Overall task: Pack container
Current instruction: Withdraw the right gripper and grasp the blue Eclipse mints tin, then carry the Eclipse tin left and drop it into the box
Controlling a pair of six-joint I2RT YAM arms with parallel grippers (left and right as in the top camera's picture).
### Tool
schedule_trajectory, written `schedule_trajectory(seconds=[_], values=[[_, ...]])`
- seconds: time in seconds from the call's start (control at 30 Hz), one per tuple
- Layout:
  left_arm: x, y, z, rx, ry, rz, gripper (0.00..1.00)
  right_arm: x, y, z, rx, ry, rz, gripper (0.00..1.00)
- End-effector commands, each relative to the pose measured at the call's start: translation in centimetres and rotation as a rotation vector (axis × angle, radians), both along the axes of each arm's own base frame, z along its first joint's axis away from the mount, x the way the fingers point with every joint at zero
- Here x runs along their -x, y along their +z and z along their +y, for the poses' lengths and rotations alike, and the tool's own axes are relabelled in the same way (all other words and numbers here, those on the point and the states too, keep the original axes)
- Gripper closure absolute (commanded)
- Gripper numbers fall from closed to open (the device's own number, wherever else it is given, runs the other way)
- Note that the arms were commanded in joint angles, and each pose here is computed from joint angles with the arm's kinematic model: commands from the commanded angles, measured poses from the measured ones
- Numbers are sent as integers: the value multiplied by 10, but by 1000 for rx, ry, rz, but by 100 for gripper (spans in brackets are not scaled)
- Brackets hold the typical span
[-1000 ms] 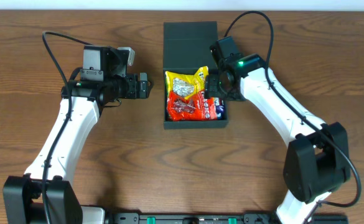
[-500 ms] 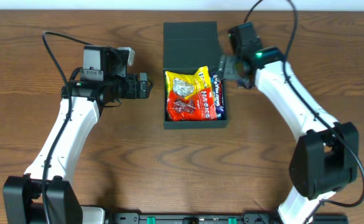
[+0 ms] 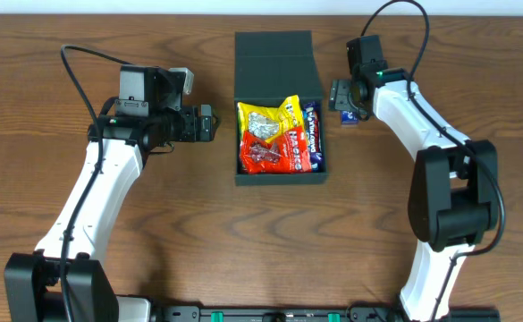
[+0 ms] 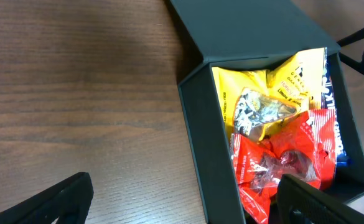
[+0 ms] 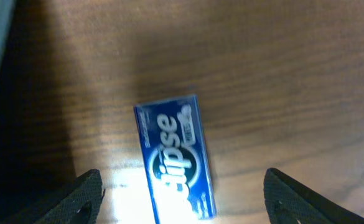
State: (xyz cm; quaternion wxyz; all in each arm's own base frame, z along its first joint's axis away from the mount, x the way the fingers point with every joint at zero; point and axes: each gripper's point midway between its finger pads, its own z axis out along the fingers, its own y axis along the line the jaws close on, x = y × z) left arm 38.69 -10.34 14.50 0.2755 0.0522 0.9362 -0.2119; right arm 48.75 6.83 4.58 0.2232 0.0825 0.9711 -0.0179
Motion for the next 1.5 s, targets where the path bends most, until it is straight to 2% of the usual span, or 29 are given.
schedule_trajectory(seconds=[0.0, 0.37, 0.43, 0.53, 0.63, 0.97, 1.07, 1.33, 1.47], values=[[2, 1, 3, -14, -10, -14, 5, -8, -6, -4, 15, 16, -7, 20], [2, 1, 3, -14, -10, -14, 5, -6, -48, -5, 22, 15, 57, 21], [2, 1, 3, -14, -10, -14, 5, -5, -50, -5, 23, 15, 61, 25], [2, 1, 3, -14, -10, -14, 5, -6, -50, -5, 22, 15, 59, 44], [2, 1, 3, -14, -10, -14, 5, -4, -51, -4, 16, 18, 66, 56], [2, 1, 3, -14, -10, -13, 5, 4, -47, 14, -91, 40, 104, 80], [2, 1, 3, -14, -10, -13, 5, 5, -19, 19, -115, 52, 108, 98], [2, 1, 3, -14, -10, -13, 5, 10, 81, 31, -126, 82, 39, 98], [2, 1, 3, -14, -10, -13, 5, 25, 111, 50, -138, 130, 8, 98]])
